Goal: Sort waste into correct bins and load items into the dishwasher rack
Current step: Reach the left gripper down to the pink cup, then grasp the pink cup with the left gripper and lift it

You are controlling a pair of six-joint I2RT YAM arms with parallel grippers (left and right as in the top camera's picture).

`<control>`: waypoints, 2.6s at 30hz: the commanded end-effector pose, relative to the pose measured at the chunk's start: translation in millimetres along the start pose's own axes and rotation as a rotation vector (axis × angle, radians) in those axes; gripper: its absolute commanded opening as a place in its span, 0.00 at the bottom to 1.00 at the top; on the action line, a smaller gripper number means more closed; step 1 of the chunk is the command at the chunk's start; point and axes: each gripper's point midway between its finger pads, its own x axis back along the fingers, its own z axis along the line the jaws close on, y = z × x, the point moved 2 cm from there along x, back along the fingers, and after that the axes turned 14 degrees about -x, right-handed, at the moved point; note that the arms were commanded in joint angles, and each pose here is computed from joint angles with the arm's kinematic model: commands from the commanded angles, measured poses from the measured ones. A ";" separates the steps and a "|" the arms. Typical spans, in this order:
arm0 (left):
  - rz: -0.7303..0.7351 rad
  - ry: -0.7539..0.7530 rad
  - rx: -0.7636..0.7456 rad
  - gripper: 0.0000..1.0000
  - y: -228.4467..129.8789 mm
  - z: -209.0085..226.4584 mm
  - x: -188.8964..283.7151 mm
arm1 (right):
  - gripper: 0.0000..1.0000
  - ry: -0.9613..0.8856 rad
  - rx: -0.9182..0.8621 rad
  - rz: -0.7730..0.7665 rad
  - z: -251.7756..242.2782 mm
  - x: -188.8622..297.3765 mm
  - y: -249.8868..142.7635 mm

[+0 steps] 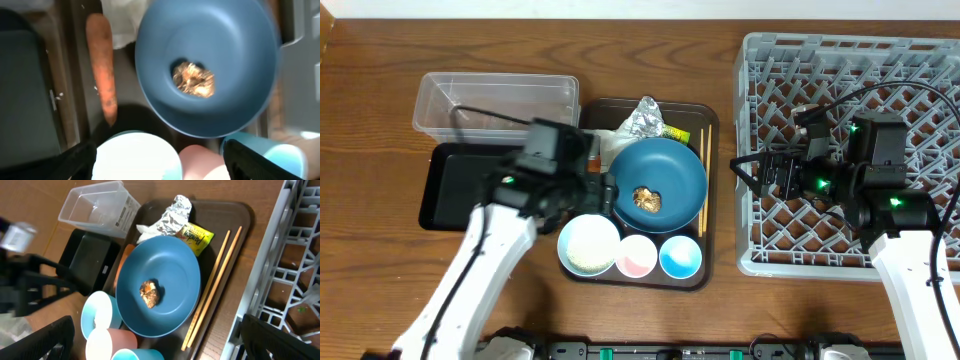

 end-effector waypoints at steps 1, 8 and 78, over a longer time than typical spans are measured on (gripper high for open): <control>0.031 0.085 0.013 0.80 -1.7 4.9 -6.1 | 0.99 0.033 0.005 0.006 10.5 2.2 1.1; 0.015 0.110 0.044 0.74 2.6 -0.1 -9.8 | 0.99 0.033 0.006 0.005 10.5 2.2 1.4; 0.080 0.080 -0.056 0.06 -39.3 -52.8 28.3 | 0.89 -0.027 -0.005 -0.025 1.6 2.2 6.2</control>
